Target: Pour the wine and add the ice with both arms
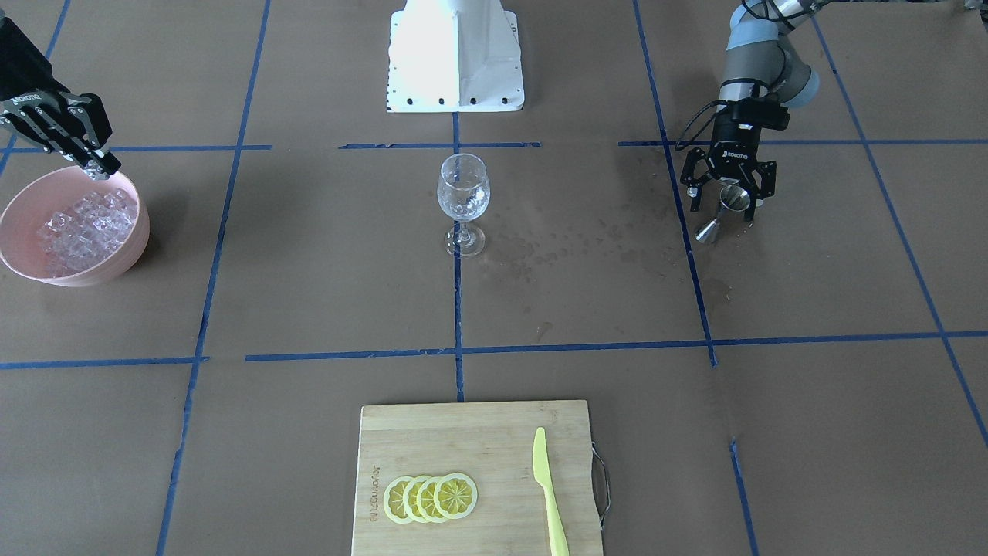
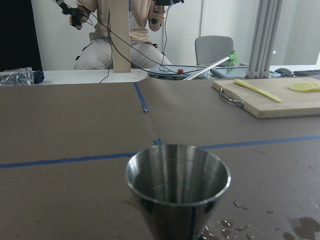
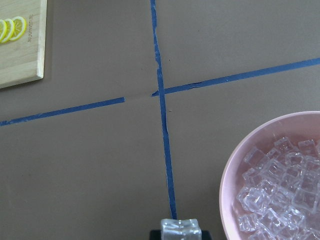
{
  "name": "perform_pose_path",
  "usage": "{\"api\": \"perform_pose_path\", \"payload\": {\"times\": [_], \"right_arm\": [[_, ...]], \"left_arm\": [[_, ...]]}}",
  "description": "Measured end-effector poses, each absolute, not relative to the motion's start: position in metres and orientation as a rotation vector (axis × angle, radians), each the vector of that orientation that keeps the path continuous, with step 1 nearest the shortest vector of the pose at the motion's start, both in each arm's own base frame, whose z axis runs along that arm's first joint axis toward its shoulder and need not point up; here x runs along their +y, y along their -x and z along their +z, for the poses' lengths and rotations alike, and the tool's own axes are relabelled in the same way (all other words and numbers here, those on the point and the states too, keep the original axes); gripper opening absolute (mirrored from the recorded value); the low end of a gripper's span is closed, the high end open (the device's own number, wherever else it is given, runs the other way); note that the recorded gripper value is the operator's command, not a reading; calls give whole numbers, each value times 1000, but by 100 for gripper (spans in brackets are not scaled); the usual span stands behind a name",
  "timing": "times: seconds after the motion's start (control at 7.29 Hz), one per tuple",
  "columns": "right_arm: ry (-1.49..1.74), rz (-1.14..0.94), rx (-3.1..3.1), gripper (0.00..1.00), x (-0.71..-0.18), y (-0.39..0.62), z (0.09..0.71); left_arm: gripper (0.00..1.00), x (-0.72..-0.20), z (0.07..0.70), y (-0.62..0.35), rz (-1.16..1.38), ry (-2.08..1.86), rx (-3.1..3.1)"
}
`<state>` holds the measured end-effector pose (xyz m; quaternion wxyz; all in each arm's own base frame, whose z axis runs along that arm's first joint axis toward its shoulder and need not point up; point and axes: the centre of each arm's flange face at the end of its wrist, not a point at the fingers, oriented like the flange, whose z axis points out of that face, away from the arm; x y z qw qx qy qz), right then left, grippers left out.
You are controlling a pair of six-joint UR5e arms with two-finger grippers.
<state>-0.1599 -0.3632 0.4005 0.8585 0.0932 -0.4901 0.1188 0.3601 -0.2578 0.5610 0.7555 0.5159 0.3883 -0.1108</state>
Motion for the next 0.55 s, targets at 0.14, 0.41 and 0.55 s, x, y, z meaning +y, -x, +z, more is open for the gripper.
{"api": "perform_pose_path", "payload": {"times": [0.14,0.41,0.55], "right_arm": [[-198,255,-1038,0,-364,161,396],[-200,257,-1049,0,-365,162,390],[-202,262,-1058,0,-366,163,386]], "left_arm": [[100,-254,549,-347,-208,-1096,854],[100,-247,537,-344,-137,-1030,872],[100,-243,536,-343,-94,-984,889]]}}
